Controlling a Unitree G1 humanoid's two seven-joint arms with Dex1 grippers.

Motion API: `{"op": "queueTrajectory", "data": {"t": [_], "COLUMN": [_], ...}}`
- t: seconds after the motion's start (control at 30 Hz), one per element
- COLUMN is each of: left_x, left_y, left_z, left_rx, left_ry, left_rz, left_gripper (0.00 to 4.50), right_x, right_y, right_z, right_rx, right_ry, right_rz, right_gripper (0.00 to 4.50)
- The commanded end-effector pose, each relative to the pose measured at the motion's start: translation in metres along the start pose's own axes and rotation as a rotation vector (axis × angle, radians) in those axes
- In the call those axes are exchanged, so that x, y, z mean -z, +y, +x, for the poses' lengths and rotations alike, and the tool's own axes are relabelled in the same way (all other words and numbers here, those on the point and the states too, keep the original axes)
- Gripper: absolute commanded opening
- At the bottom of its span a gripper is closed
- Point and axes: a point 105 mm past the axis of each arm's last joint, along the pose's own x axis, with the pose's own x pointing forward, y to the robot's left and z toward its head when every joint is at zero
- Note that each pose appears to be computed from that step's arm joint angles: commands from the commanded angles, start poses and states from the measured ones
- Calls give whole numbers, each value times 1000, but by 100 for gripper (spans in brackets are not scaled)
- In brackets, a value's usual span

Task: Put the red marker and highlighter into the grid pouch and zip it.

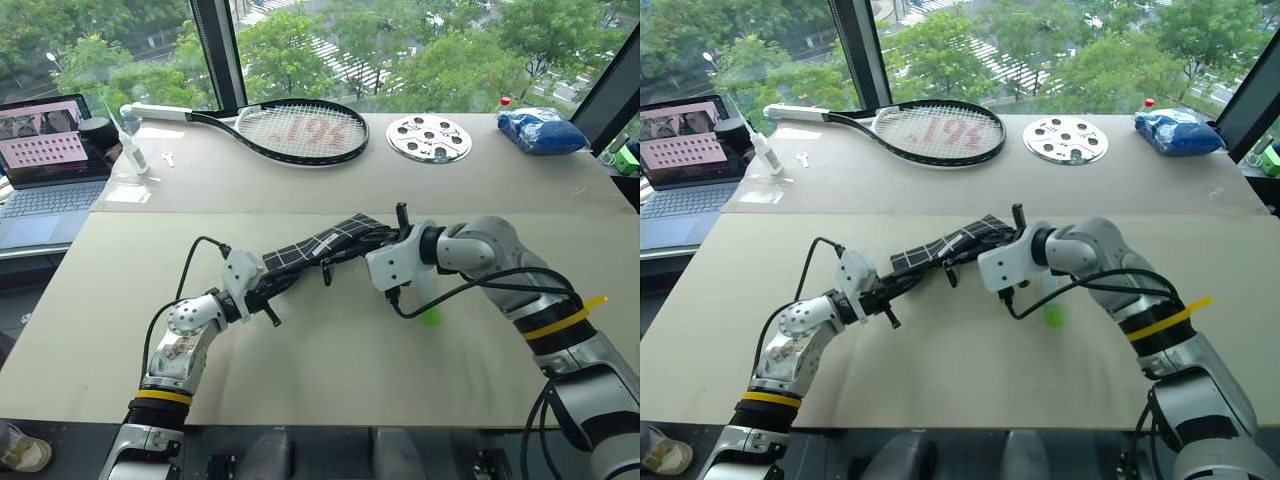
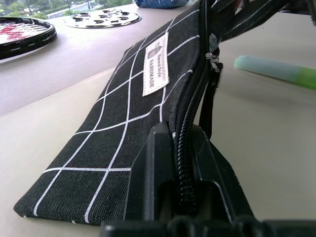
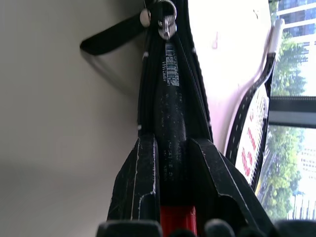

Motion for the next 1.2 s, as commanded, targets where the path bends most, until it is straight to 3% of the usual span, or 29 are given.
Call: {"op": "queueTrajectory", "data": {"t": [0.03, 0.17, 0.33, 0.4, 0.53, 0.7, 0.83, 1.03, 1.2], "left_x": [-17, -18, -19, -20, -18, -20, -22, -25, -24], "left_y": [0, 0, -1, -2, -2, 0, 5, 9, 9], "left_z": [2, 1, 1, 0, -4, -4, -4, -2, -2], "left_rx": [15, 22, 18, 18, 10, -13, -47, -66, -63], "left_ry": [-47, -45, -47, -48, -41, -54, -74, -89, -88], "left_rz": [31, 31, 28, 28, 24, 5, -37, -67, -66], "left_gripper": [0, 0, 0, 0, 0, 0, 0, 0, 0], "right_x": [-24, -27, -41, -41, -17, 11, 23, 18, 33], "right_y": [6, 17, 10, 11, 2, -38, -53, -42, -5], "right_z": [15, 29, 41, 41, 27, -5, -44, -82, -97], "right_rx": [2, -22, 47, 50, 39, 180, 234, 186, 199], "right_ry": [-99, -120, -188, -195, -139, -98, -104, -145, -14], "right_rz": [-107, -168, -86, -51, 111, 237, 361, 580, 918], "right_gripper": [48, 48, 48, 150, 273, 273, 273, 273, 273]}}
